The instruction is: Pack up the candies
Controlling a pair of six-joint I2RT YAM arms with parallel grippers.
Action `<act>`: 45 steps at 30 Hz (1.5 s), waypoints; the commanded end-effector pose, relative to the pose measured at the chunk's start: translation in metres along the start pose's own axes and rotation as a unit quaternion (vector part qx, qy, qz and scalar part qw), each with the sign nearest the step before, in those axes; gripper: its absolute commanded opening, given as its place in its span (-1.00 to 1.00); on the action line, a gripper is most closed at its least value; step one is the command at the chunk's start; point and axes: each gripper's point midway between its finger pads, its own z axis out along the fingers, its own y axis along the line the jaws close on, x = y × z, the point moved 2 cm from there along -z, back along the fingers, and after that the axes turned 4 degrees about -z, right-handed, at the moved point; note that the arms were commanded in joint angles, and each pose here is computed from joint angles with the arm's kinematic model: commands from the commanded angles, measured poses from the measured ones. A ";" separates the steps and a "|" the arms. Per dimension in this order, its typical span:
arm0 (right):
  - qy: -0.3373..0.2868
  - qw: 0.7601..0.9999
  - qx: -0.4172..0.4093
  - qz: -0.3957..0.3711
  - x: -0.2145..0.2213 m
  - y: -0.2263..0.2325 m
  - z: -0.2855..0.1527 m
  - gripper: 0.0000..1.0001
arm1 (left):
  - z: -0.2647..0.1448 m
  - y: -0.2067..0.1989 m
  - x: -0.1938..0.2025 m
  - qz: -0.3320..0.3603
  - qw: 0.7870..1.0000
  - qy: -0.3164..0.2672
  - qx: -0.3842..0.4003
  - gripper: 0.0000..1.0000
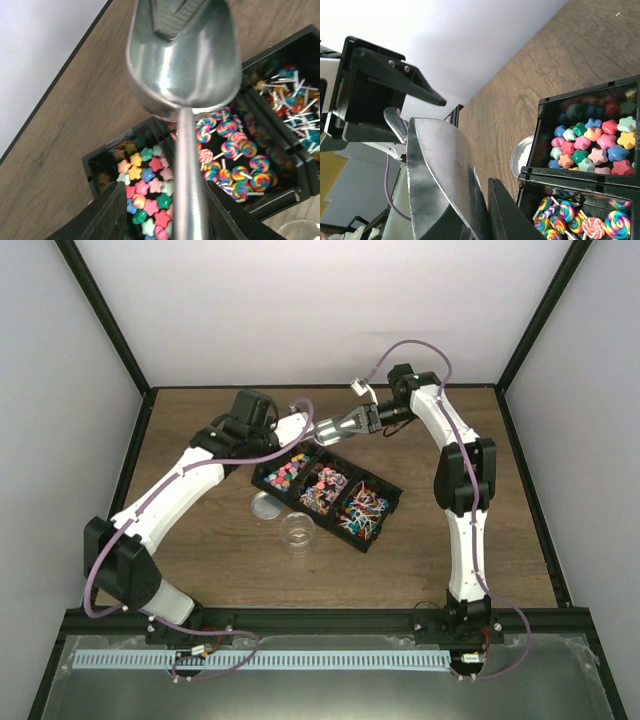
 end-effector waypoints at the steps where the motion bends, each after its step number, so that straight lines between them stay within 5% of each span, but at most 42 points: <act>1: -0.017 0.999 -0.018 -0.020 -0.013 0.013 -0.003 -0.99 | -0.018 -0.014 -0.022 0.018 0.995 -0.091 0.026 -0.15; 17: -0.017 0.999 -0.030 -0.019 -0.008 0.018 0.002 -0.99 | -0.008 -0.013 -0.030 0.033 0.992 -0.114 0.031 -0.60; 26: -0.017 0.999 -0.033 -0.019 -0.008 0.017 0.003 -0.99 | -0.003 -0.013 -0.027 0.037 0.993 -0.108 0.031 -0.63; 31: -0.017 0.999 -0.033 -0.020 -0.007 0.017 0.003 -0.98 | -0.003 -0.013 -0.030 0.037 0.993 -0.109 0.037 -0.87; 32: -0.017 0.999 -0.032 -0.020 -0.008 0.017 0.003 -0.87 | -0.002 -0.013 -0.030 0.035 0.993 -0.107 0.037 -0.91; 35: -0.011 1.000 -0.019 -0.015 -0.008 0.012 0.002 0.25 | -0.006 -0.013 -0.027 0.028 0.995 -0.090 0.037 -0.92; 37: -0.012 1.000 -0.001 -0.010 -0.010 0.005 -0.005 0.63 | -0.011 -0.016 -0.016 0.016 0.997 -0.060 0.043 -0.92; 41: -0.013 0.998 0.064 -0.015 -0.013 -0.020 -0.022 0.91 | -0.029 -0.014 0.007 -0.021 0.999 -0.007 0.034 -0.92; 45: 0.010 0.982 0.183 -0.051 -0.001 -0.052 -0.027 0.90 | -0.037 -0.005 0.032 -0.071 0.995 0.064 0.012 -0.92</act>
